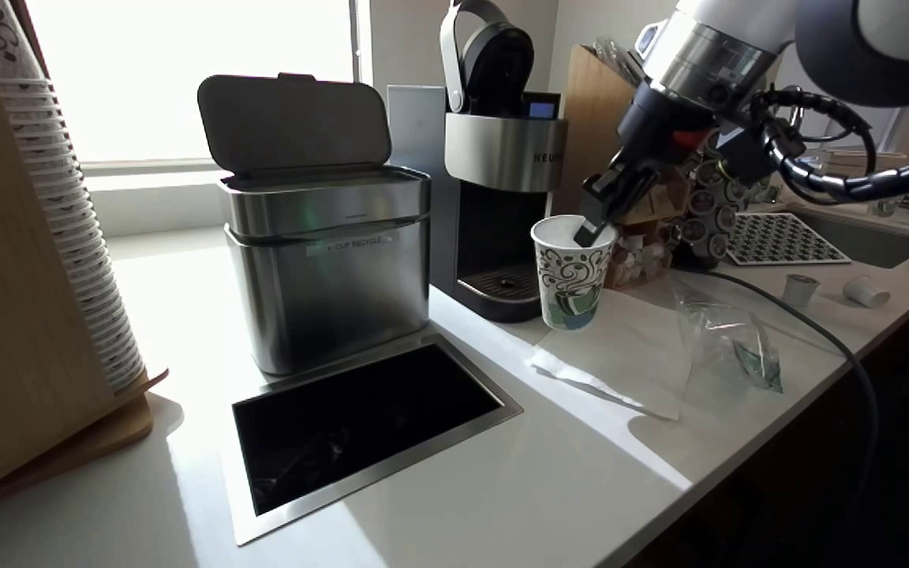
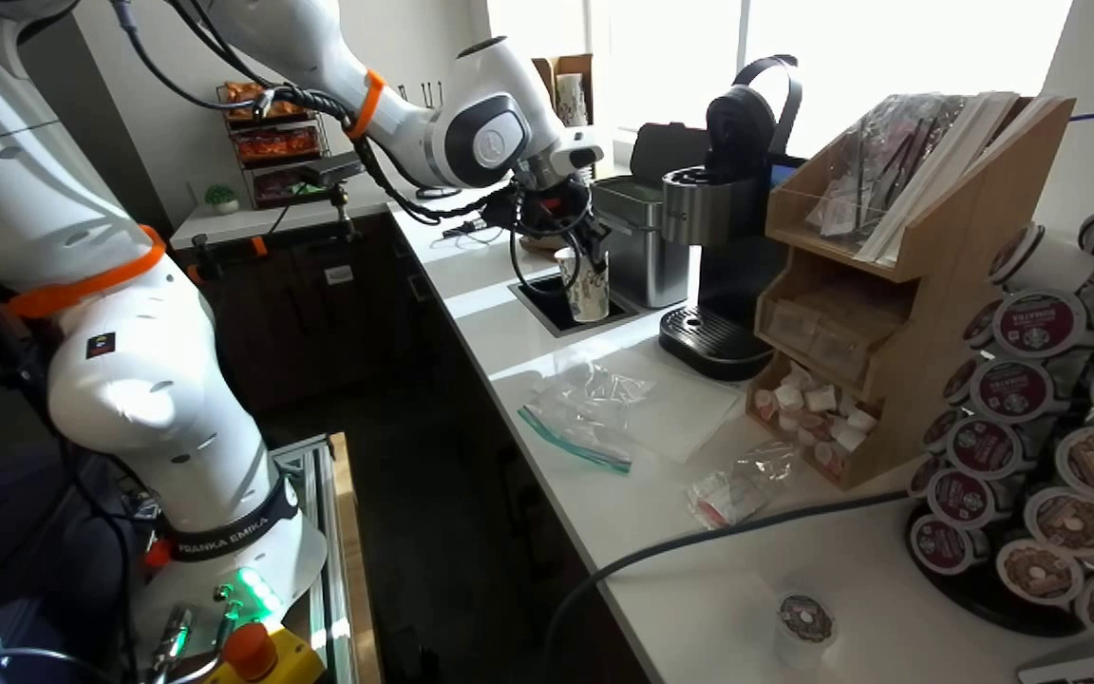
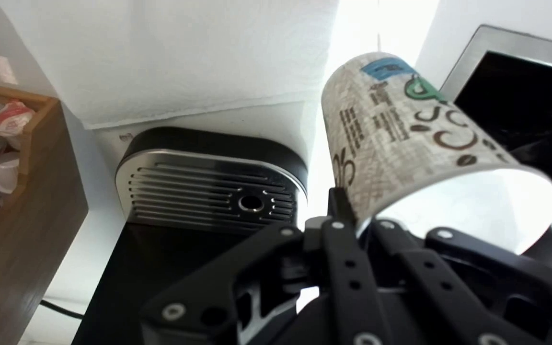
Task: Pour the contents of the cup onto the counter
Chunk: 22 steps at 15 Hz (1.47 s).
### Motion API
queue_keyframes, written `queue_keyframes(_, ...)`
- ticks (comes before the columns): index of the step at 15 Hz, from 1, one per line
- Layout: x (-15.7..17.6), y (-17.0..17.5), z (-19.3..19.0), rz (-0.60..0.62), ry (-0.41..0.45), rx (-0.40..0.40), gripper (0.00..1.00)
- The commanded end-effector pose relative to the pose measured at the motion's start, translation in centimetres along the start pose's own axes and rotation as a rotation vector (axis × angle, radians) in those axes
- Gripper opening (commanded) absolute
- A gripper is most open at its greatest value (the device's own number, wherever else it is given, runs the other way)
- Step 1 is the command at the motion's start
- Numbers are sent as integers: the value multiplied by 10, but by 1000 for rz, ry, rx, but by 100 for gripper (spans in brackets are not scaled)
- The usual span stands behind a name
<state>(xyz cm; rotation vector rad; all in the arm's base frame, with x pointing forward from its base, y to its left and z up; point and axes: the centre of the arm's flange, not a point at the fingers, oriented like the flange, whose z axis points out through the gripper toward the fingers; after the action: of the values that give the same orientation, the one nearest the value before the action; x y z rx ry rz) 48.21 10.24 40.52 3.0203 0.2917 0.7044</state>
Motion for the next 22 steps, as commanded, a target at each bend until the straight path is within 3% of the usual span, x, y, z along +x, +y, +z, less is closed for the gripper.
queue_keyframes(1, -19, 10, -4, 27, 16, 53, 1)
queue_keyframes(5, -26, 14, 3, 40, 37, 102, 1)
queue_keyframes(13, -46, 17, 14, -109, 89, 75, 1)
queue_keyframes(18, -66, 24, 23, -125, 185, 72, 1)
queue_keyframes(22, -80, 28, 28, -117, 192, 84, 1)
